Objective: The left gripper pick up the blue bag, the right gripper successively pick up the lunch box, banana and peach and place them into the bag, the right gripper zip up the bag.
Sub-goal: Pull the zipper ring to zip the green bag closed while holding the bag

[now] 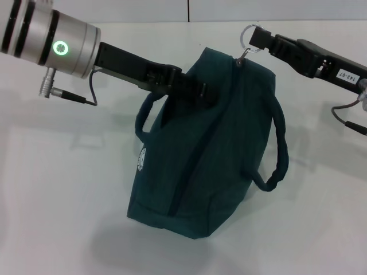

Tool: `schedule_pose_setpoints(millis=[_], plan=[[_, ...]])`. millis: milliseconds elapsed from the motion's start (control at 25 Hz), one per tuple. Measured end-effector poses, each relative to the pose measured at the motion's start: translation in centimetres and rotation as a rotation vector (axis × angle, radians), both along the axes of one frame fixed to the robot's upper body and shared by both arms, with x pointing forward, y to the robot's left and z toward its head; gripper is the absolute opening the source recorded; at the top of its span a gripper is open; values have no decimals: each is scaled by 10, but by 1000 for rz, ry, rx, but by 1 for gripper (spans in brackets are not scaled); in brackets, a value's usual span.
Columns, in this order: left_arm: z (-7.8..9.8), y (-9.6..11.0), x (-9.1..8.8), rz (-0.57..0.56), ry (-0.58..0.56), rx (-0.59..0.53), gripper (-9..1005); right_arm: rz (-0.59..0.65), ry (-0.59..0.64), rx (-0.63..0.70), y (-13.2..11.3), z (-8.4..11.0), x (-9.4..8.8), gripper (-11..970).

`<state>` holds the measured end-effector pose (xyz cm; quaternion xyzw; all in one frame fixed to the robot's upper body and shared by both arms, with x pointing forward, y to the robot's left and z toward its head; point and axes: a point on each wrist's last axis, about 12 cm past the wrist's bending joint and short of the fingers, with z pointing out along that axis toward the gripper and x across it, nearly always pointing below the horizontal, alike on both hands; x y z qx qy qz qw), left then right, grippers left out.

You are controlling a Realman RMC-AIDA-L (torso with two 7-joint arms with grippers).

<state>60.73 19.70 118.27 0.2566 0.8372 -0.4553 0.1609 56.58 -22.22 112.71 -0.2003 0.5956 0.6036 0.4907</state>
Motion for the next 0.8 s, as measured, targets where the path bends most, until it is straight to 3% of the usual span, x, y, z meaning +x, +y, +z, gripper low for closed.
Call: schedule_pose_setpoints(millis=[200,320,800], plan=[[1,2,1,-4,-13,9,667,0,0,0,0,0,0,5],[0,4,1,0,-16,11,561,-2,0,0,0,0,0,5],[-1,20,5,54,-35,27,437,-34,16,27,-4,-4,-2,5]])
